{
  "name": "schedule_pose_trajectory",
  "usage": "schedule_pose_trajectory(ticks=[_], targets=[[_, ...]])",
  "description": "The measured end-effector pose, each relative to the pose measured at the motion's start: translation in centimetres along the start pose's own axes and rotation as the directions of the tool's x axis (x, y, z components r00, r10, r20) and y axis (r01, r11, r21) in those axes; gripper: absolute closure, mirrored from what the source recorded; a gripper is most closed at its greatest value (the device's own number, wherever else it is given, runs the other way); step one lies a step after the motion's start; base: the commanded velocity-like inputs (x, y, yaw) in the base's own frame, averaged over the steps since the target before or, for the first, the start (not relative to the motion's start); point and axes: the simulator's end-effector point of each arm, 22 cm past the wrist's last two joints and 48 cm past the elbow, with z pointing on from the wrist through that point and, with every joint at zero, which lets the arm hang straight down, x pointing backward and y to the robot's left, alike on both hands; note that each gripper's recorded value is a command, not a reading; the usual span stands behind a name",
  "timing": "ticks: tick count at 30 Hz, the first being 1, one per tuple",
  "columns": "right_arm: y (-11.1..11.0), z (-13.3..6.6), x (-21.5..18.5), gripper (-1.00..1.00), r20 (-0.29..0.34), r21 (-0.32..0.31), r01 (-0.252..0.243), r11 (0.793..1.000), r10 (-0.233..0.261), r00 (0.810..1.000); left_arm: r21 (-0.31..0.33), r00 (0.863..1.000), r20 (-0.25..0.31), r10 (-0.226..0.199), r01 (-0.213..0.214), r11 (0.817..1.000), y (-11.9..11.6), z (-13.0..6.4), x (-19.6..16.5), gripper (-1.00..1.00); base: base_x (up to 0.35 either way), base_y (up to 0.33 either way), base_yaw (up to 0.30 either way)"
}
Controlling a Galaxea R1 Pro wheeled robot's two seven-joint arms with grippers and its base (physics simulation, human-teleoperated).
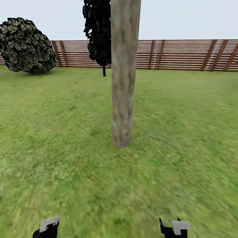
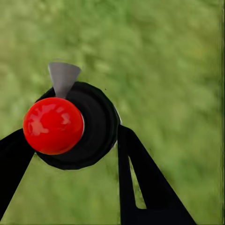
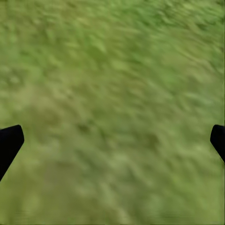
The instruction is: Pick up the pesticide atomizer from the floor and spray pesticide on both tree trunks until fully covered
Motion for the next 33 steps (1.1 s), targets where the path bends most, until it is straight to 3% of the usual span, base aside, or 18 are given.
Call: schedule_pose_trajectory(ticks=[9,33], targets=[[0.05,0.0,-0.2,-1.0,0.004,-0.001,-0.001,1.0,0.001,1.0,0.001,1.0,0.004,0.001,-0.001,1.0,-0.05,-0.03,-0.2,1.0,0.318,-0.12,-0.148],[0.6,-0.03,-0.13,-1.0,0.002,-0.012,0.0,1.0,0.0,1.0,0.01,1.0,0.002,0.008,-0.008,1.0,-0.36,-0.04,-0.12,1.0,0.282,-0.158,-0.005]])
